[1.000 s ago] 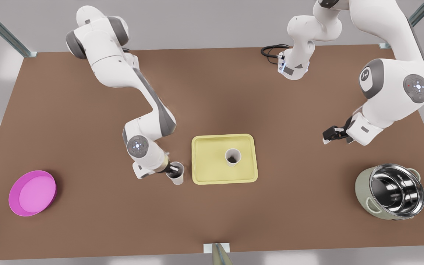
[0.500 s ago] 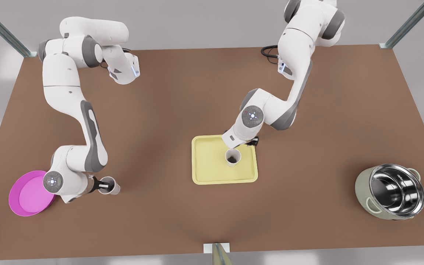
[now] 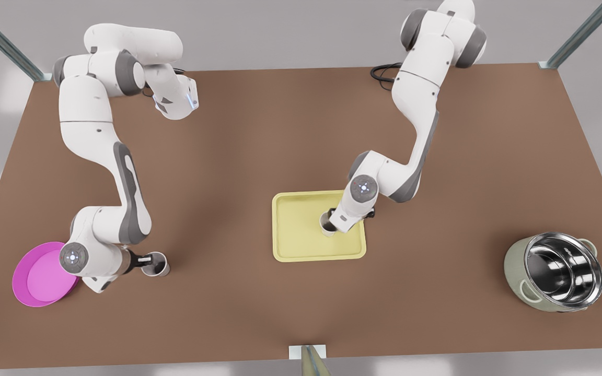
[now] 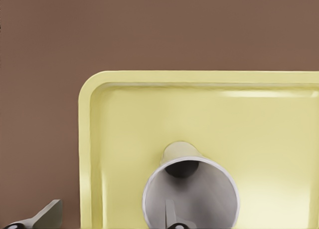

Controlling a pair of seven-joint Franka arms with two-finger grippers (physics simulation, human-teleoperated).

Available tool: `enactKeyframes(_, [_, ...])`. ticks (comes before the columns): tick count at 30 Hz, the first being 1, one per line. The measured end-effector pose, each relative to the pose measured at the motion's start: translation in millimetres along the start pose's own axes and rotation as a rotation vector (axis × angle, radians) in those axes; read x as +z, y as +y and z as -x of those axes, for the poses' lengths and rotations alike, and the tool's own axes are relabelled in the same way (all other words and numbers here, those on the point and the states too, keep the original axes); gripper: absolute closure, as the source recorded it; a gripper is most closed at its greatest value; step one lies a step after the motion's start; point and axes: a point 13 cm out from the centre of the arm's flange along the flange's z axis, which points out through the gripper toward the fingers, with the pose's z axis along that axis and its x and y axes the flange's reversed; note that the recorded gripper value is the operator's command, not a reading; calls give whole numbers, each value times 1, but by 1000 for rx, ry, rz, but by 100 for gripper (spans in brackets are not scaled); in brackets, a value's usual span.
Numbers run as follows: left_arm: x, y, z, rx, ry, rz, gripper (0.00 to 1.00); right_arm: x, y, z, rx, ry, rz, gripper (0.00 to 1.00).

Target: Use the left arm to pick up the white IKEA cup from the tray and place it on the middle-left position; use the right arm to pick up the white IKEA cup from the tray and place it on the middle-right position

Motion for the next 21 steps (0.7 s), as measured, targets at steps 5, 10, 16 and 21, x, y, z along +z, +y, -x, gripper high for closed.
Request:
enactKeyframes(5, [21, -6, 4, -39, -21, -15, 0, -79, 3, -13, -35, -28, -8, 0])
enactKeyframes(10, [21, -17, 14, -71, -60, -45, 38, -249, 39, -44, -55, -159, 4, 0])
enactKeyframes(16, [20, -22, 21, -110, -82, -66, 72, -323, 56, -138, -31, -134, -18, 0])
enactKeyframes(21, [11, -28, 29, -140, -97, -90, 73, -319, 54, -156, 3, -87, -16, 0])
